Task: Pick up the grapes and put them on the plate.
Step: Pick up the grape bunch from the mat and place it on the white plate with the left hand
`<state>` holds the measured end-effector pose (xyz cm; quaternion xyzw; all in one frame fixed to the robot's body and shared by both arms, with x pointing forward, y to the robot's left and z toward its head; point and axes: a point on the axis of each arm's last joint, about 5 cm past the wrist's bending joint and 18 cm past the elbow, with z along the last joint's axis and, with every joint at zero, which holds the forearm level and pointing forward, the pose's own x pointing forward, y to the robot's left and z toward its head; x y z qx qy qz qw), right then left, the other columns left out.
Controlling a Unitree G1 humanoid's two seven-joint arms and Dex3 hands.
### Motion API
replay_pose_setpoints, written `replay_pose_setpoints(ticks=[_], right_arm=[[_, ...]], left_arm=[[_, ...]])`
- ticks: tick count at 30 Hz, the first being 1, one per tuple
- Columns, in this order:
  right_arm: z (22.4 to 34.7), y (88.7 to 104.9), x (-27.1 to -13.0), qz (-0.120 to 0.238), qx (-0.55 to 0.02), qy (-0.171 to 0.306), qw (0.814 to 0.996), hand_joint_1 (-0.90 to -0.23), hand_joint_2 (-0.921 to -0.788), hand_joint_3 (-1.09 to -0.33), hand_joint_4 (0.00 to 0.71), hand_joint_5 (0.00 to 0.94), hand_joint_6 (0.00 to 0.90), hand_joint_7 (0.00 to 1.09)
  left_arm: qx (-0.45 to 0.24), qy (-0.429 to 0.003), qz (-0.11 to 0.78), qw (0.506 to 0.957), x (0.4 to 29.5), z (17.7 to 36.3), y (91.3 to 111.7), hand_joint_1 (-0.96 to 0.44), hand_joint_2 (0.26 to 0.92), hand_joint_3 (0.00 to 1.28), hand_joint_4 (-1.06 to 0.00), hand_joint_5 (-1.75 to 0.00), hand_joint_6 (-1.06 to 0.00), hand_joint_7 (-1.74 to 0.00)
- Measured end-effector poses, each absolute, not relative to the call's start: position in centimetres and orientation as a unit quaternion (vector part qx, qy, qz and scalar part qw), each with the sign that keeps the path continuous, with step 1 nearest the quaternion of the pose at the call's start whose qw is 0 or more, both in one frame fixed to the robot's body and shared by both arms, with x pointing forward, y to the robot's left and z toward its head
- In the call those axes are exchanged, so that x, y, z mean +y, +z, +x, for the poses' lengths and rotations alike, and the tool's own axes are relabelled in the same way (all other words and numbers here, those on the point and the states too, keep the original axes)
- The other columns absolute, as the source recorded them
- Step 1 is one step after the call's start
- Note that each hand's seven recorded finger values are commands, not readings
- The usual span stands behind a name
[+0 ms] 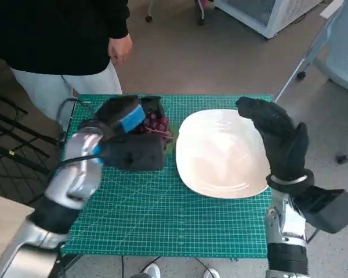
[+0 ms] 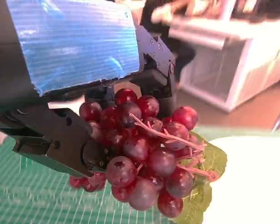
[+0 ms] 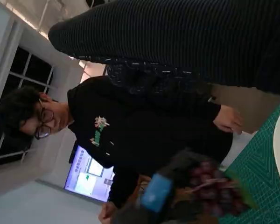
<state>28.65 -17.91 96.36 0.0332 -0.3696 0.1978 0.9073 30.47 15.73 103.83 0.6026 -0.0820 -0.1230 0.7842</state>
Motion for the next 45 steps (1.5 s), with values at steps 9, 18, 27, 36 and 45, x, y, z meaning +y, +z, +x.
replay_pose_setpoints(ticks=[9, 18, 27, 36, 45], right_arm=[[28.7, 96.3, -17.9, 0.034, -0.369, 0.197, 0.908, -0.496, -0.921, -0.584, 0.197, 0.002, -0.001, 0.43], [28.7, 96.2, -17.9, 0.034, -0.370, 0.196, 0.908, -0.497, -0.921, -0.582, 0.198, 0.002, -0.001, 0.43], [28.7, 96.2, -18.2, 0.032, -0.370, 0.193, 0.908, -0.489, -0.921, -0.581, 0.206, 0.006, -0.001, 0.43], [28.7, 96.3, -18.4, 0.031, -0.371, 0.189, 0.908, -0.494, -0.921, -0.580, 0.211, 0.008, -0.001, 0.43], [28.6, 96.3, -18.7, 0.030, -0.374, 0.184, 0.908, -0.507, -0.921, -0.575, 0.216, 0.009, -0.001, 0.44]], left_arm=[[-0.093, -0.120, 0.599, 0.786, 15.9, 29.9, 103.8, 0.00, 0.921, 0.14, -0.59, -1.40, -0.59, -1.06], [-0.084, -0.133, 0.599, 0.785, 15.7, 29.9, 103.7, 0.00, 0.921, 0.15, -0.60, -1.32, -0.54, -1.18], [-0.080, -0.167, 0.594, 0.783, 14.2, 29.8, 103.9, 0.00, 0.921, 0.14, -0.64, -1.31, -0.54, -1.16], [-0.122, -0.200, 0.583, 0.778, 11.0, 30.1, 105.3, 0.00, 0.921, 0.14, -0.62, -1.36, -0.57, -1.10], [-0.144, -0.242, 0.586, 0.760, 7.2, 31.1, 105.9, 0.00, 0.921, 0.17, -0.54, -1.35, -0.56, -1.21]])
